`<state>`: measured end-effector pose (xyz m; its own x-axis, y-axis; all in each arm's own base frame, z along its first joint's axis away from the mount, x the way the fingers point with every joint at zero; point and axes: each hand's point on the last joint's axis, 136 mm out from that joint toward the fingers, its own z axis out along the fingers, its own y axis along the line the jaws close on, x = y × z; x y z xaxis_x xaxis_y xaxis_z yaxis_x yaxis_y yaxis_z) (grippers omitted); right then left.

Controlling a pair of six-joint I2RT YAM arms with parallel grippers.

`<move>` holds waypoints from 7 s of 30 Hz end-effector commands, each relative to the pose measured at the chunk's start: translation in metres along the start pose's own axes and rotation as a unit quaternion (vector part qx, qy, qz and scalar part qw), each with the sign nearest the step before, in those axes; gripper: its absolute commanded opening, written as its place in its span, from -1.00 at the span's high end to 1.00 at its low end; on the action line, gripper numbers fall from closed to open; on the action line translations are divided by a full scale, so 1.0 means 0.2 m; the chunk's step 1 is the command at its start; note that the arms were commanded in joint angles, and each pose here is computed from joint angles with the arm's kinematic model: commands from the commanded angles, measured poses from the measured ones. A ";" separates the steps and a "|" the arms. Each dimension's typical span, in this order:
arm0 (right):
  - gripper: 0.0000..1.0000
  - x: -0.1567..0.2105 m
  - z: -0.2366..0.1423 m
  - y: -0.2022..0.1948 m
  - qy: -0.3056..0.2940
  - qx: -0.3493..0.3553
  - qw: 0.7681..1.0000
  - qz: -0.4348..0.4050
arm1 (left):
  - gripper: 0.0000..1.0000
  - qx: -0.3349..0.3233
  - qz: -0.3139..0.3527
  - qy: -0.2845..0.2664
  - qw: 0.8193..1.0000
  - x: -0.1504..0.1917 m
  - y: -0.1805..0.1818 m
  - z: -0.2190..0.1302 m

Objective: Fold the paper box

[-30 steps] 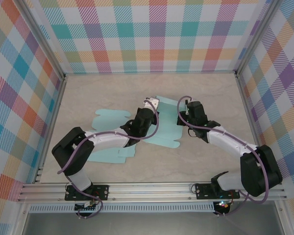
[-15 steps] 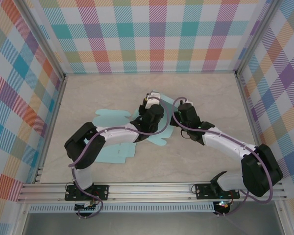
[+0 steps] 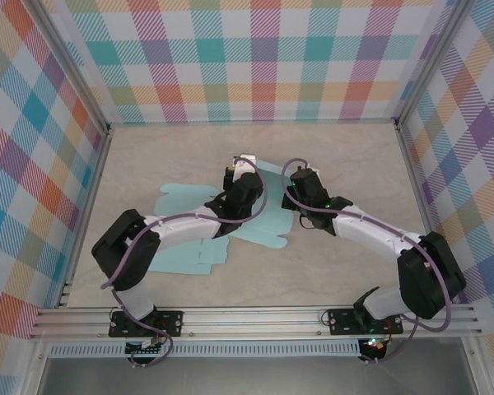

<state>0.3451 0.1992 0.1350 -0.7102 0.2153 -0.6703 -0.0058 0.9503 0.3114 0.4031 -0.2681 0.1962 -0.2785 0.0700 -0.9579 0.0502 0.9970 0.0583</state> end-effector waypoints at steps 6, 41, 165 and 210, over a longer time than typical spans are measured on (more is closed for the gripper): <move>1.00 0.01 0.01 -0.05 0.044 0.048 0.998 -0.019 | -0.45 0.110 -0.084 0.035 0.990 -0.03 -0.02 -0.23; 0.94 0.41 0.05 -0.34 0.428 0.120 0.878 -0.180 | -1.00 0.024 -0.098 0.123 0.987 0.08 0.36 -0.48; -0.12 0.07 0.35 -0.36 0.166 -0.128 0.958 0.197 | -0.21 0.234 -0.071 0.290 0.925 0.87 -0.59 -0.35; -0.99 -0.04 -0.68 -0.83 -0.110 0.066 0.984 0.127 | -0.76 0.404 0.130 0.108 0.899 0.10 -0.11 0.07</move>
<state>0.2495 0.0044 0.1711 -0.5365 0.4893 -0.6876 0.3089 0.8721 0.3796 0.4145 -0.2697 0.1662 -0.4264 0.3166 -0.8473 0.6484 0.7601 -0.0423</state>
